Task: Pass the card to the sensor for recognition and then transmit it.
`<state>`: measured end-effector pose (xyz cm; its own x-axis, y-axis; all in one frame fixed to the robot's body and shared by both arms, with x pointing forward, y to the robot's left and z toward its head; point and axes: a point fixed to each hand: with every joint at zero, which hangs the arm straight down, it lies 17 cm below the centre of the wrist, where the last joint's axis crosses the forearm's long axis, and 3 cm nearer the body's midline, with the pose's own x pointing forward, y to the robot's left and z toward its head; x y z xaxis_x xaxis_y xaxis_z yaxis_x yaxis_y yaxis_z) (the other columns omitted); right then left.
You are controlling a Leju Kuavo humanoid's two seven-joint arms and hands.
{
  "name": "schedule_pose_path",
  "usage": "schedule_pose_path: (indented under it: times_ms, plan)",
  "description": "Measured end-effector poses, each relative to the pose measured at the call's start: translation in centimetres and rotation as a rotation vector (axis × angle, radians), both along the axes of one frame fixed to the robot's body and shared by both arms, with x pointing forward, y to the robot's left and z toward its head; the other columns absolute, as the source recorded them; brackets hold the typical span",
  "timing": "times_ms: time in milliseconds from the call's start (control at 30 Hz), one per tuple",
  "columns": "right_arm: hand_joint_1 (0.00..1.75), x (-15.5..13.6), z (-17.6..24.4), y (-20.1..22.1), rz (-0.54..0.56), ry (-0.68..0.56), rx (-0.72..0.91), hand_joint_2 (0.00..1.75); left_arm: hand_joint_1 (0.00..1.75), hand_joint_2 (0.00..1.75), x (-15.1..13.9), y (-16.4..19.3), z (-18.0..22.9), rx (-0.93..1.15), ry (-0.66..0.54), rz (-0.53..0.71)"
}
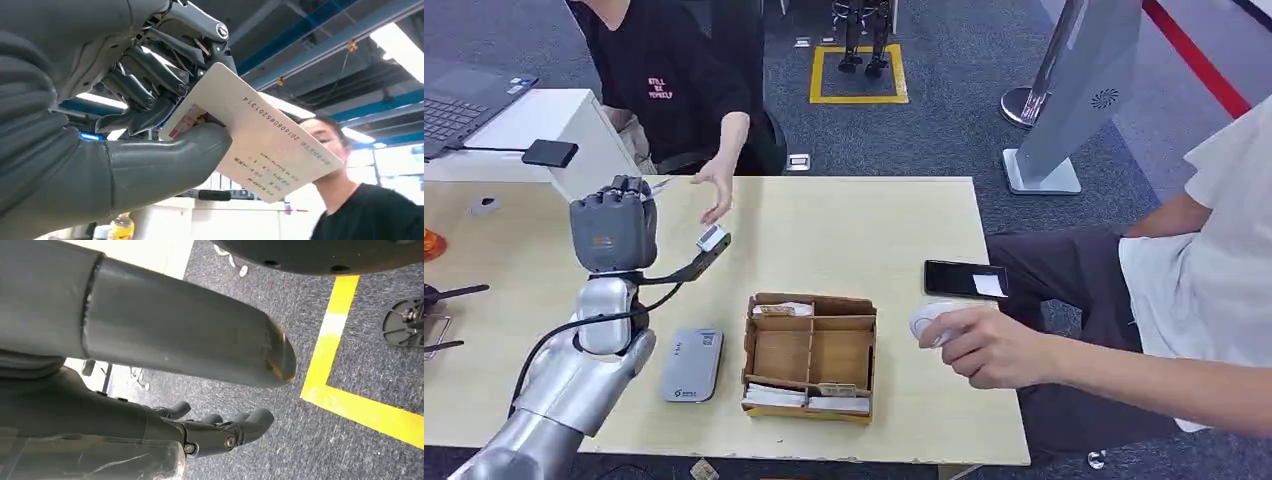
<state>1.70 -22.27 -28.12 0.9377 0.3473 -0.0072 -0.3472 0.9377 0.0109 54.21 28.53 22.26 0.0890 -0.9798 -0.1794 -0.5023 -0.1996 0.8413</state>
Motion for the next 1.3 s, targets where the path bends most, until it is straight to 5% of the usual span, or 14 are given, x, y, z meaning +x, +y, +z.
schedule_pose_path:
  times_ms: [667, 700, 833, 867, 933, 1067, 1300]
  plan:
    - [0.00, 0.3, 0.0, -0.2, 0.045, -0.003, -0.001, 0.00, 1.75, 1.75, 2.2, 7.0, -3.0, 0.016, 0.101, 0.161]
    - [0.00, 0.3, 0.0, -0.2, 0.045, -0.003, -0.001, 0.00, 0.00, 1.75, 2.2, 7.3, -3.0, 0.011, 0.102, 0.166]
    - [0.00, 0.3, 0.0, -0.2, 0.046, -0.004, -0.002, 0.00, 0.00, 1.75, 2.1, 7.6, -3.0, 0.004, 0.097, 0.166]
    - [0.00, 0.3, 0.0, -0.2, 0.046, -0.004, -0.002, 0.00, 0.00, 0.00, 2.1, 7.7, -3.0, -0.002, 0.094, 0.162]
    - [0.00, 0.3, 0.0, -0.2, 0.045, -0.004, -0.002, 0.00, 0.00, 0.00, 2.2, 7.8, -3.1, -0.058, 0.097, 0.147]
    - [0.00, 0.3, 0.0, -0.2, 0.026, 0.000, -0.002, 0.00, 0.00, 0.00, 1.6, 6.0, -3.7, -0.545, 0.111, -0.007]
    - [0.00, -0.1, 0.0, -0.1, -0.016, 0.012, -0.001, 0.00, 0.00, 0.00, -4.7, 0.0, -0.4, -1.238, -0.017, -0.373]
